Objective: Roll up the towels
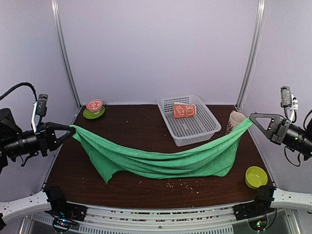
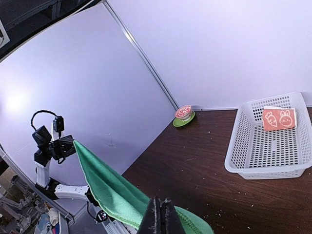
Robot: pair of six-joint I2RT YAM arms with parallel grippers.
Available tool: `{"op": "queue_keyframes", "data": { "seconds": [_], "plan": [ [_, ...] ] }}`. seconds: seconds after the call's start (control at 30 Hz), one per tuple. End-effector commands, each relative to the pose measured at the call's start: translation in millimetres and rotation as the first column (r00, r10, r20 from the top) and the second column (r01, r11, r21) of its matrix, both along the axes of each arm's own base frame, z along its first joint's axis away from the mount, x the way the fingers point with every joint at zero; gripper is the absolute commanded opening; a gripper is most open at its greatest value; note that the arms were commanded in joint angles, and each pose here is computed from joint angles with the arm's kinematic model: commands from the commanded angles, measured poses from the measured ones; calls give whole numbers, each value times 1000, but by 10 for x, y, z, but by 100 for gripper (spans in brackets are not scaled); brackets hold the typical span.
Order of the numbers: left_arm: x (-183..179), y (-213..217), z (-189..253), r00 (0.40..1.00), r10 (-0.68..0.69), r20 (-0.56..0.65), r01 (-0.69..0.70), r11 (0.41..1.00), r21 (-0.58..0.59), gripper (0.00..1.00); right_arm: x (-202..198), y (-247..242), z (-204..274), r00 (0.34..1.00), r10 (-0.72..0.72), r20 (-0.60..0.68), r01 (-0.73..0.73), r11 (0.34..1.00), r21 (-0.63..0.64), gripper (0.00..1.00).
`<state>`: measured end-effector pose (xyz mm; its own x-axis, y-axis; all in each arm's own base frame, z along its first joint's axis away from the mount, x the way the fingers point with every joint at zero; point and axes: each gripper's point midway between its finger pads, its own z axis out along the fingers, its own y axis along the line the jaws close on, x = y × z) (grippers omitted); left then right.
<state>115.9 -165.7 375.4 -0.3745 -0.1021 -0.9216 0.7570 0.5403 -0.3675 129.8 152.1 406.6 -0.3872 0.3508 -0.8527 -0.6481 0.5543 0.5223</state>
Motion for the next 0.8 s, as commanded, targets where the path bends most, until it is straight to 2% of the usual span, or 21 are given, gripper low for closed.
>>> {"op": "queue_keyframes", "data": {
  "seconds": [0.0, 0.1, 0.2, 0.37, 0.57, 0.77],
  "plan": [
    [-18, 0, 141, 1000, -5, 29, 7, 998, -60, 0, 214, -115, -271, 988, -144, -62, 140, 988, -70, 0],
    [238, -122, -190, 998, 46, -45, -46, 999, 0, 0, 501, -121, -608, 948, -292, -128, 272, 950, -153, 0],
    [515, -337, -626, 988, 72, -135, -62, 995, 78, 0, 747, 11, -1021, 911, -368, -186, 317, 914, -256, 0],
    [956, -536, -1355, 956, 180, -233, -131, 969, 210, 0, 1147, 129, -1577, 845, -451, -288, 372, 881, -292, 0],
    [1390, -441, -1618, 913, 343, -223, -275, 918, 285, 0, 1458, 156, -2013, 792, -519, -320, 398, 838, -373, 0],
    [1825, -133, -1633, 826, 535, -178, -462, 823, 332, 0, 1697, 170, -2017, 778, -562, -280, 444, 808, -388, 0]
  ]
}}
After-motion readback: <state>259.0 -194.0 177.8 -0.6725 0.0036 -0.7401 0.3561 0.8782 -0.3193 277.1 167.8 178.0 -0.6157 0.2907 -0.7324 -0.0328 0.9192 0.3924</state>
